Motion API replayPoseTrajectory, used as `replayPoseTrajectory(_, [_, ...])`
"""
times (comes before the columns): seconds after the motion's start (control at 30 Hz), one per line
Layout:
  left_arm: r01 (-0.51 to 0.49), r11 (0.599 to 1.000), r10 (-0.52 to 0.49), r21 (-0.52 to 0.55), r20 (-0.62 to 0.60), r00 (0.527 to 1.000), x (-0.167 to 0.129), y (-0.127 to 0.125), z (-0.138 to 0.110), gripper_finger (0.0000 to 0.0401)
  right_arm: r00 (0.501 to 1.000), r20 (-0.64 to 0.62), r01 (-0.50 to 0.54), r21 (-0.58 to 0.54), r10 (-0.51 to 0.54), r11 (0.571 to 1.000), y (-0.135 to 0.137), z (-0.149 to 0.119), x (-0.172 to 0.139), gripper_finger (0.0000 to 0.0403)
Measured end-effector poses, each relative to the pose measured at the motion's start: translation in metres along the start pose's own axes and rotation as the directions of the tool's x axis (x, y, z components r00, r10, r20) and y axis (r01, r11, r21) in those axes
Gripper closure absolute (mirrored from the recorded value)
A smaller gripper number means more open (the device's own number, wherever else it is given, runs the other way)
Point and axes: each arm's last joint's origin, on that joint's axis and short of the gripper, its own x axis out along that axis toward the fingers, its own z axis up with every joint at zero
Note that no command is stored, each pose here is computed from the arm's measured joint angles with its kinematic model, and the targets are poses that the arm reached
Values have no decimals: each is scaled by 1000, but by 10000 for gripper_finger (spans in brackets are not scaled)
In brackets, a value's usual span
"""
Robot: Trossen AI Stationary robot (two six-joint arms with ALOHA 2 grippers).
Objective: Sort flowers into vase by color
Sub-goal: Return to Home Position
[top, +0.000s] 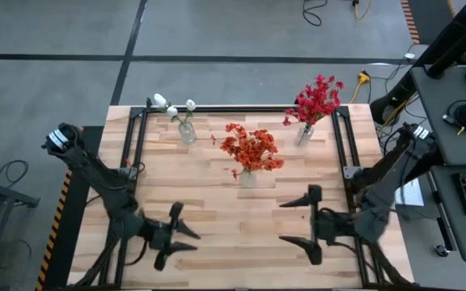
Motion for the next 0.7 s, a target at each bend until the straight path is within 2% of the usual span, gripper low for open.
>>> replayPoseTrajectory(0.1, [11, 1000, -12, 8, 77, 997, 7, 18, -15, 293, 998, 52, -25, 21, 24, 999, -6, -24, 19, 37])
replayPoseTrajectory(0.17, [35, 999, -36, 16, 63, 997, 12, 32, -29, 304, 994, 83, -73, 39, 70, 997, -16, -38, 33, 37])
replayPoseTrajectory(0.23, [20, 1000, -20, 19, 0, 1000, 15, 49, -45, 316, 993, 86, -82, 62, 77, 995, -29, -52, 45, 37])
replayPoseTrajectory(0.33, [14, 1000, -15, -7, -133, 991, 10, 67, -65, 336, 998, 54, -28, 64, 24, 998, -48, -71, 57, 37])
replayPoseTrajectory(0.47, [151, 982, -164, -115, -107, 981, -10, 73, -63, 372, 1000, 20, 17, 75, -19, 997, -59, -90, 61, 37])
replayPoseTrajectory(0.53, [194, 970, -217, -149, -160, 963, -25, 72, -70, 390, 1000, 8, 14, 66, -14, 998, -60, -96, 59, 37])
replayPoseTrajectory(0.6, [172, 971, -203, -165, -197, 959, -41, 74, -81, 398, 1000, 6, 12, 50, -13, 999, -60, -98, 56, 37])
replayPoseTrajectory(0.7, [113, 982, -131, -154, -113, 985, -60, 80, -92, 397, 1000, 25, 12, 27, -13, 1000, -63, -94, 50, 37])
